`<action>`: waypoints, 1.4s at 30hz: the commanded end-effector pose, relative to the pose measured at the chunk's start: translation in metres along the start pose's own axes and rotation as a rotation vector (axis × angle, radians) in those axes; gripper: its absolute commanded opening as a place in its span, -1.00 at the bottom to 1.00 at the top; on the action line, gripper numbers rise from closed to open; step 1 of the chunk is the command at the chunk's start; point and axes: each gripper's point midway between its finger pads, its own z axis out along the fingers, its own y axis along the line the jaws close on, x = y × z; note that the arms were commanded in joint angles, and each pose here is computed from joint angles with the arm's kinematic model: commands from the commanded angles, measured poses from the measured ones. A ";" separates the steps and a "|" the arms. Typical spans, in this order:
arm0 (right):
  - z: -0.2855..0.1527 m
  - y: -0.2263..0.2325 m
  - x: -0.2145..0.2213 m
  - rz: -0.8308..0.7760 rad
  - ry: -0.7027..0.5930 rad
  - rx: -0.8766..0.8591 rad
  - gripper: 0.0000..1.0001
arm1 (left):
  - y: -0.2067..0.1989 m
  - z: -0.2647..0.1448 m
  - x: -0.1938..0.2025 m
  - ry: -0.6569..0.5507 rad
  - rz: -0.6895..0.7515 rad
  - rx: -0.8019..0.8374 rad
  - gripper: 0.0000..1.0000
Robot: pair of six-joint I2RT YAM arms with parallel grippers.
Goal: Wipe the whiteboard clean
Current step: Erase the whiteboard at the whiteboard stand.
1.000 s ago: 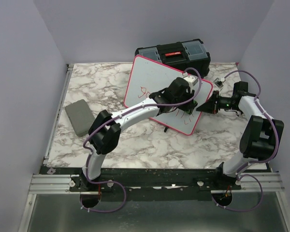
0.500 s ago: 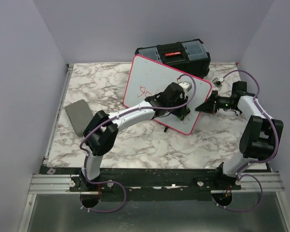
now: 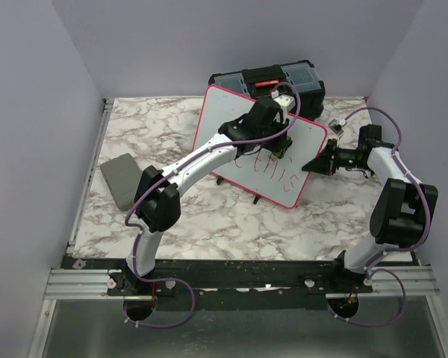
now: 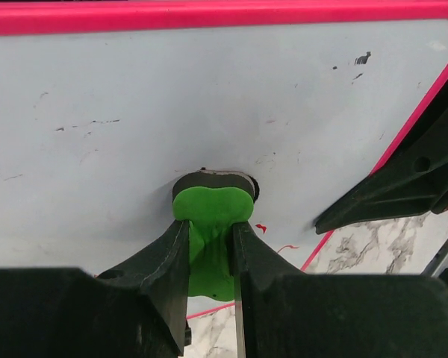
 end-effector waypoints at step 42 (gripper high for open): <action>0.002 0.012 -0.013 -0.039 -0.044 -0.072 -0.99 | 0.165 -0.042 -0.013 -0.121 -0.195 -0.227 -1.00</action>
